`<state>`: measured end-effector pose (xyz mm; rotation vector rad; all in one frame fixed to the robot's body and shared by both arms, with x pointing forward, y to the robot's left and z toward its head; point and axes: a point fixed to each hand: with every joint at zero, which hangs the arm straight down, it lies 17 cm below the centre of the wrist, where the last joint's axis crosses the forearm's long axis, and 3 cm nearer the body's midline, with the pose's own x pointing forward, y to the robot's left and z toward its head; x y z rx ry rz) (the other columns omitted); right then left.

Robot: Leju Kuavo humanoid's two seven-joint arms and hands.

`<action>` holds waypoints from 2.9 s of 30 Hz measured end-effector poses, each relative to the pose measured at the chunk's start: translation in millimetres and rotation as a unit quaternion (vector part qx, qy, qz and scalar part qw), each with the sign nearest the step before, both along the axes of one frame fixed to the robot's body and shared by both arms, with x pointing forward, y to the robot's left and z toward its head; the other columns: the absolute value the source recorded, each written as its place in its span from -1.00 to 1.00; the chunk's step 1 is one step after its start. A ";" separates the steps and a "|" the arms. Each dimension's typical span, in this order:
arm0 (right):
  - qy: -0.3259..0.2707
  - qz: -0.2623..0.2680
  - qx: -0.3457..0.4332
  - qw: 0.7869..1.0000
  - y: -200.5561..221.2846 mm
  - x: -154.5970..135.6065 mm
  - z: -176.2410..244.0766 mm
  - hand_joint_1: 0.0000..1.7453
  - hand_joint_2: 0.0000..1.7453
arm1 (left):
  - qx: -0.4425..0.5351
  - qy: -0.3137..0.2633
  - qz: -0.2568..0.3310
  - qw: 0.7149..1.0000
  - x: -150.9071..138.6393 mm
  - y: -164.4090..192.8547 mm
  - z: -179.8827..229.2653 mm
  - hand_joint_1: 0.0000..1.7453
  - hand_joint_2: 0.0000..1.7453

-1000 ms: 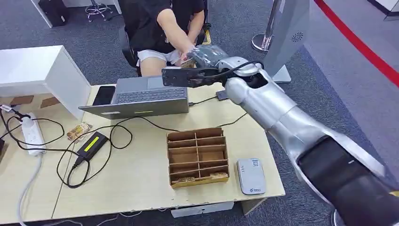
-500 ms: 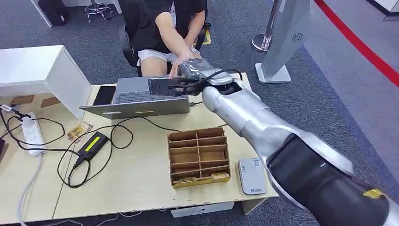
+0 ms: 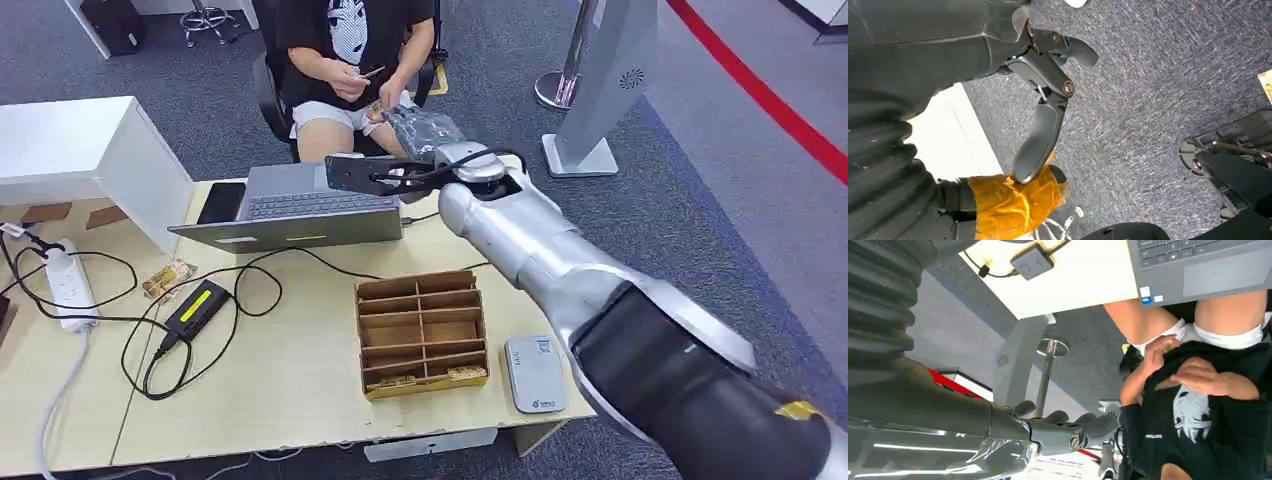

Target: Pass the card to the sensor for recognition and then transmit it.

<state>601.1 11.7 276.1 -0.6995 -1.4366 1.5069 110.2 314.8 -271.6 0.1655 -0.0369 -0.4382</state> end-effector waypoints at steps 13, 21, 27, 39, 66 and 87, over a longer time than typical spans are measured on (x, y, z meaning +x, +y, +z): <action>-0.222 0.030 0.185 0.957 -38.0 -24.1 105.3 -1.00 1.00 | -0.008 -0.010 0.031 0.999 -16.7 -1.4 -4.4 -1.00 1.00; -0.301 0.098 0.268 0.910 -107.3 -166.0 27.3 -1.00 1.00 | -0.006 -0.006 0.079 0.997 -49.3 3.8 -9.6 -1.00 1.00; -0.305 0.093 0.262 0.911 -150.2 -247.1 -13.1 -1.00 1.00 | 0.000 -0.007 0.111 0.994 -57.9 9.0 -10.6 -1.00 1.00; -0.173 0.238 0.221 0.930 -103.7 -300.8 -58.1 -1.00 1.00 | 0.007 -0.005 0.101 0.995 -49.1 14.1 -9.2 -1.00 1.00; -0.090 0.187 0.057 0.977 -83.5 -245.3 -192.4 -1.00 1.00 | 0.002 -0.002 0.082 0.997 -40.7 8.3 -8.0 -1.00 1.00; -0.156 0.096 0.082 0.980 -101.8 -260.1 -177.8 -1.00 1.00 | 0.007 0.001 0.109 0.994 -49.3 11.5 -9.1 -1.00 1.00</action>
